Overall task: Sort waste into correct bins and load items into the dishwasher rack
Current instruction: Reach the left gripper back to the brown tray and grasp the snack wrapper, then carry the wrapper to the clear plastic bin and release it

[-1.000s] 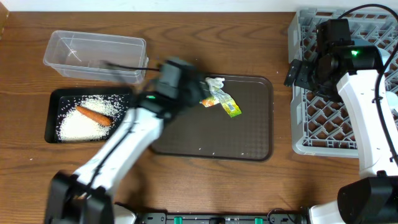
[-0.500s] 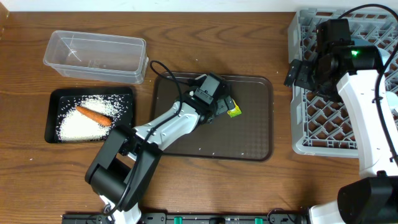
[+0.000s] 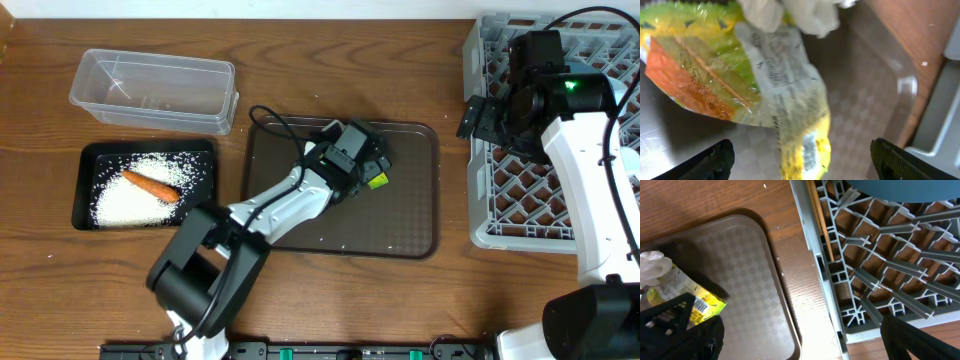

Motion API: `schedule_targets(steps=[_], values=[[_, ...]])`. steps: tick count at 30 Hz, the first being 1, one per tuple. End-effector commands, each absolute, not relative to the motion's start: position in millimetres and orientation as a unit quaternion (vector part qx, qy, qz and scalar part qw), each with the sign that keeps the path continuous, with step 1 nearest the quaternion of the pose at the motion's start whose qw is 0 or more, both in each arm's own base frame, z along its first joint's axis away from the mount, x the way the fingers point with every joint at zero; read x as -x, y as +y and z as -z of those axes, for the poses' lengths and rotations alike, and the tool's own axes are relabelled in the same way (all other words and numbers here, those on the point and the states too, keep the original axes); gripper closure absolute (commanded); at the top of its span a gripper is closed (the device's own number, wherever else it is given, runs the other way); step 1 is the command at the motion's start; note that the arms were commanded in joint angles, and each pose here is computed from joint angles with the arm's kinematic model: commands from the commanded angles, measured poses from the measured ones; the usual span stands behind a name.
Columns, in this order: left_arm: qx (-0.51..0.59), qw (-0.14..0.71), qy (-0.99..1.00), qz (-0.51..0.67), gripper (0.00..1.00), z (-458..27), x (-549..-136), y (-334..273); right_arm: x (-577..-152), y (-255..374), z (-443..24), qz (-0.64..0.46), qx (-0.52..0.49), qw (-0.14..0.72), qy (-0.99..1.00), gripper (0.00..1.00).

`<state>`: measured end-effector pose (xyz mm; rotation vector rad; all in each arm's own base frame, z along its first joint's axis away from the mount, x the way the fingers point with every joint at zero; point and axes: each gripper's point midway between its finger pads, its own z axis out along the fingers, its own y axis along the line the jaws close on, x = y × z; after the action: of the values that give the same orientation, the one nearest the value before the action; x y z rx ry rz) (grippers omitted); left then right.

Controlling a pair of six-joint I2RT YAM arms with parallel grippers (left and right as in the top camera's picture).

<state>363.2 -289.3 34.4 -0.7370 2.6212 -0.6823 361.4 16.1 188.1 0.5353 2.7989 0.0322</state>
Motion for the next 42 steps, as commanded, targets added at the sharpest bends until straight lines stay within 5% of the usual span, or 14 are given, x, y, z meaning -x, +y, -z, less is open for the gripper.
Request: schedule_targets(steps=[1, 5, 20, 42], values=[[0.282, 0.169, 0.916, 0.230, 0.10, -24, -370, -288, -363, 12, -188, -0.009, -0.191, 0.146, 0.971, 0.01], [0.280, 0.173, 0.914, 0.235, 0.18, -25, -372, -290, -363, 12, -188, -0.009, -0.191, 0.146, 0.971, 0.01], [0.279, 0.180, 0.912, 0.239, 0.94, -31, -374, -290, -363, 12, -188, -0.009, -0.191, 0.146, 0.971, 0.01], [0.307, 0.281, 0.876, 0.245, 0.94, -152, -404, -187, -363, 12, -188, -0.009, -0.191, 0.146, 0.971, 0.01]])
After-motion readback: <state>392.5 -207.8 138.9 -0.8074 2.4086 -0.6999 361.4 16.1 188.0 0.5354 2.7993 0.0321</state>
